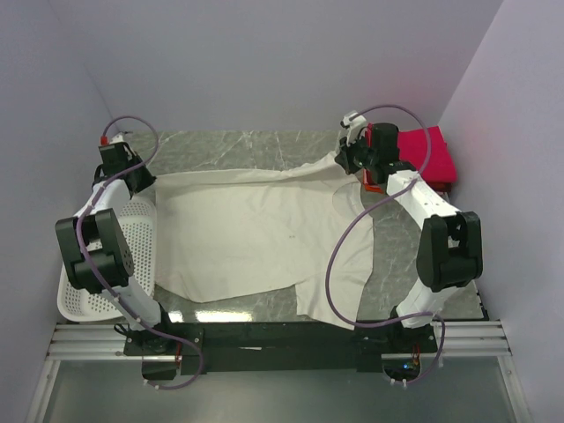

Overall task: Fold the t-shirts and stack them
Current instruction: Fold the tshirt

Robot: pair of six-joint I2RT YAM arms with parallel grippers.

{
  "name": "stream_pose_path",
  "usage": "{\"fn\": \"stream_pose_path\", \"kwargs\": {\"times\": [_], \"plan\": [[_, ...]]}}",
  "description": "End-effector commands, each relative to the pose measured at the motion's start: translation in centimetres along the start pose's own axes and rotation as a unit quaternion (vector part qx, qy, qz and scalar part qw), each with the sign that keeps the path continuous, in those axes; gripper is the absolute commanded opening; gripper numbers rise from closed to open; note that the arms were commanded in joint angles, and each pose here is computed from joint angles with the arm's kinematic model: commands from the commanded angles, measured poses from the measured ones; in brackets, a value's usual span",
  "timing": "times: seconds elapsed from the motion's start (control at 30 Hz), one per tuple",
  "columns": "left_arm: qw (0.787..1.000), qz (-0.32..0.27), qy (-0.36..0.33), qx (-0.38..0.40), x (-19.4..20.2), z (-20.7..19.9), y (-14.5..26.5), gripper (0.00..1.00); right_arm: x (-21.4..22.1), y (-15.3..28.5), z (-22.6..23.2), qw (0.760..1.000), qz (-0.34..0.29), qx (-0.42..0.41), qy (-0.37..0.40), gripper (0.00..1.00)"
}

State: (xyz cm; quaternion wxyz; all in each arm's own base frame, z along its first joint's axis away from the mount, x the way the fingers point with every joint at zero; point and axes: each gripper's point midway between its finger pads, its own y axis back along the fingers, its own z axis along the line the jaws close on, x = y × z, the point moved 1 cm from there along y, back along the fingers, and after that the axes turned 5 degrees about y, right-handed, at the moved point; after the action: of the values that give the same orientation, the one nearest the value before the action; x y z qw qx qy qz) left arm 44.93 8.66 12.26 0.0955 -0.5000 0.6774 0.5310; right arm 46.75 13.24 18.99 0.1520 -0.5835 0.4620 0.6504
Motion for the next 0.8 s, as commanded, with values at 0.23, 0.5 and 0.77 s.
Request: {"fn": "stream_pose_path", "kwargs": {"times": [0.23,0.5,0.77], "plan": [[0.999,-0.026,-0.007,-0.030,-1.4,0.7,1.2,0.00,-1.5,2.0,1.4,0.999,-0.028,-0.018,0.017,0.00],[0.999,-0.016,-0.008,-0.040,-1.0,1.3,0.6,0.00,-1.2,2.7,2.2,0.999,-0.023,-0.029,0.021,0.00],[0.999,-0.013,-0.009,-0.040,-0.8,1.3,0.5,0.00,0.0,3.2,2.8,0.999,-0.010,-0.034,0.026,0.00]]}}
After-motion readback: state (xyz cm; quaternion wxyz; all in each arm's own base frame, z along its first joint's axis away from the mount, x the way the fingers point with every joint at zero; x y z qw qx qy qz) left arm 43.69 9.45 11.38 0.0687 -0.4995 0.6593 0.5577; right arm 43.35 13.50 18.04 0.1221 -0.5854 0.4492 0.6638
